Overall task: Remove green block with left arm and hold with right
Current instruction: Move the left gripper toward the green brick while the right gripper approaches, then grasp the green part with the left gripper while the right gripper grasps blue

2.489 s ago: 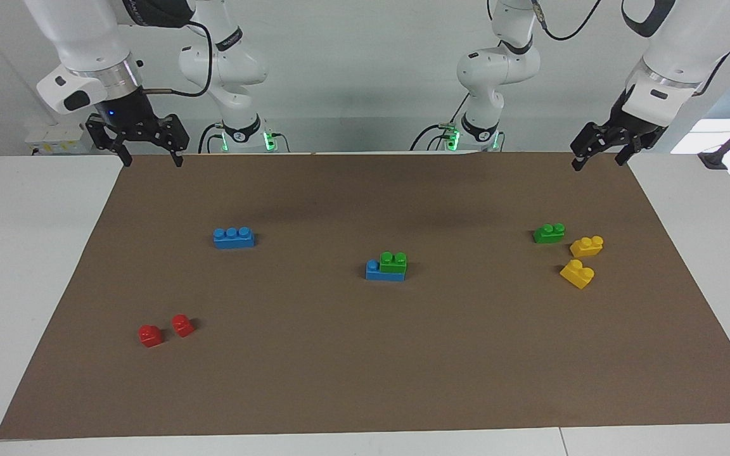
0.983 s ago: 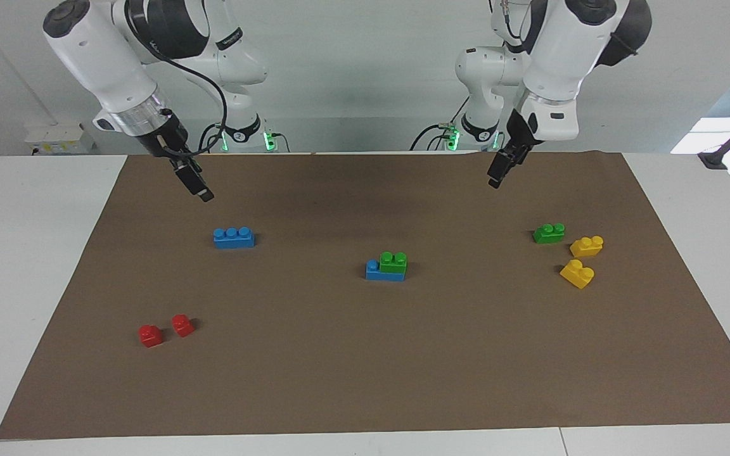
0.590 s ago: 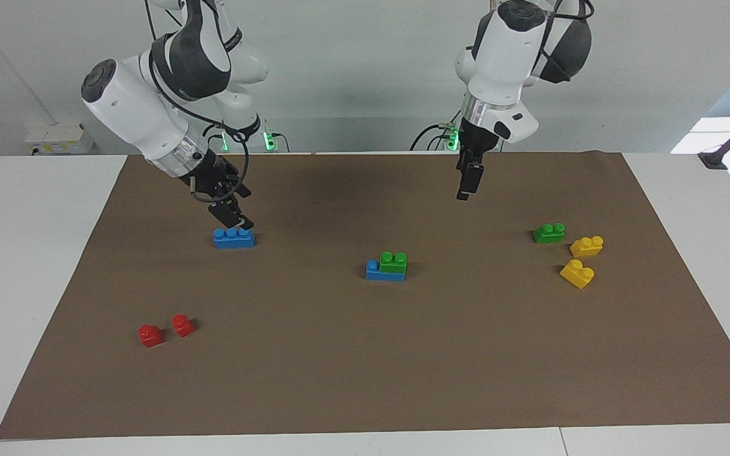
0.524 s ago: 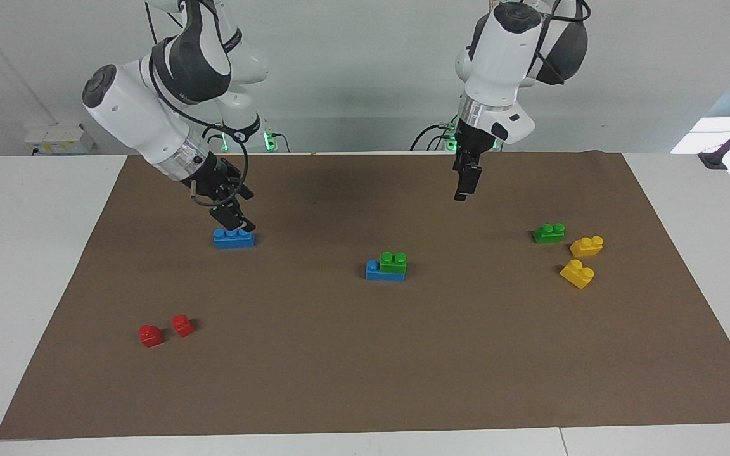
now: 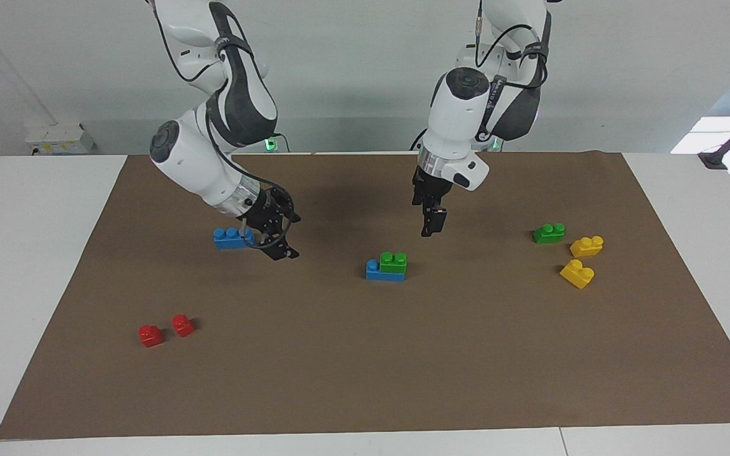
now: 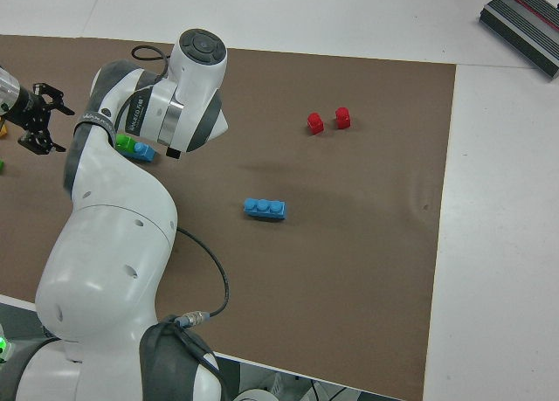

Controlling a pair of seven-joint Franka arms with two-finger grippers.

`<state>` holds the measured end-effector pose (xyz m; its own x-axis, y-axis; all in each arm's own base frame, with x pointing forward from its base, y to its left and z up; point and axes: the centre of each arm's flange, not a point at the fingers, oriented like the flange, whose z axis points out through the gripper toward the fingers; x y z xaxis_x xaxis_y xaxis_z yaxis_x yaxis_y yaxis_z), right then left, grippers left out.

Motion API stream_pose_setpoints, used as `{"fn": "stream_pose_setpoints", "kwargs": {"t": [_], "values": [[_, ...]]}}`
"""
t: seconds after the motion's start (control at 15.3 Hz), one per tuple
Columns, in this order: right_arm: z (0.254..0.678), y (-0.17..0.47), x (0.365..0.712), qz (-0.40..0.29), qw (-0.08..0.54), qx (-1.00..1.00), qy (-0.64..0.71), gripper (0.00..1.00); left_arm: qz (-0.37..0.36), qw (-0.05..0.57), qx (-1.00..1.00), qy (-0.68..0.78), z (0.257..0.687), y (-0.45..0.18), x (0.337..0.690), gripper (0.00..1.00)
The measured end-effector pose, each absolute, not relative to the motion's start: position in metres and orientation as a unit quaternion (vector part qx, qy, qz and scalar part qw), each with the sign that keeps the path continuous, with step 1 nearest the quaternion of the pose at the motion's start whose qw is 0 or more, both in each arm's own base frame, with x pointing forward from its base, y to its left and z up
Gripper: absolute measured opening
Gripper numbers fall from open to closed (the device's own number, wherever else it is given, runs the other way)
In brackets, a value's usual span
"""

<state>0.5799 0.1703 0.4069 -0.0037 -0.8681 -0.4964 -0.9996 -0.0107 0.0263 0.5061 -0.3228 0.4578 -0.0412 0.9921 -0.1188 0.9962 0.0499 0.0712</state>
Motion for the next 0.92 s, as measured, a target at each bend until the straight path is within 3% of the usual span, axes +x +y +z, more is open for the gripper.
{"fn": "stream_pose_setpoints", "kwargs": {"t": [0.92], "values": [[0.328, 0.244, 0.579, 0.187, 0.194, -0.668, 0.694, 1.00, -0.015, 0.058, 0.680, 0.731, 0.376, -0.360, 0.551, 1.00]]}}
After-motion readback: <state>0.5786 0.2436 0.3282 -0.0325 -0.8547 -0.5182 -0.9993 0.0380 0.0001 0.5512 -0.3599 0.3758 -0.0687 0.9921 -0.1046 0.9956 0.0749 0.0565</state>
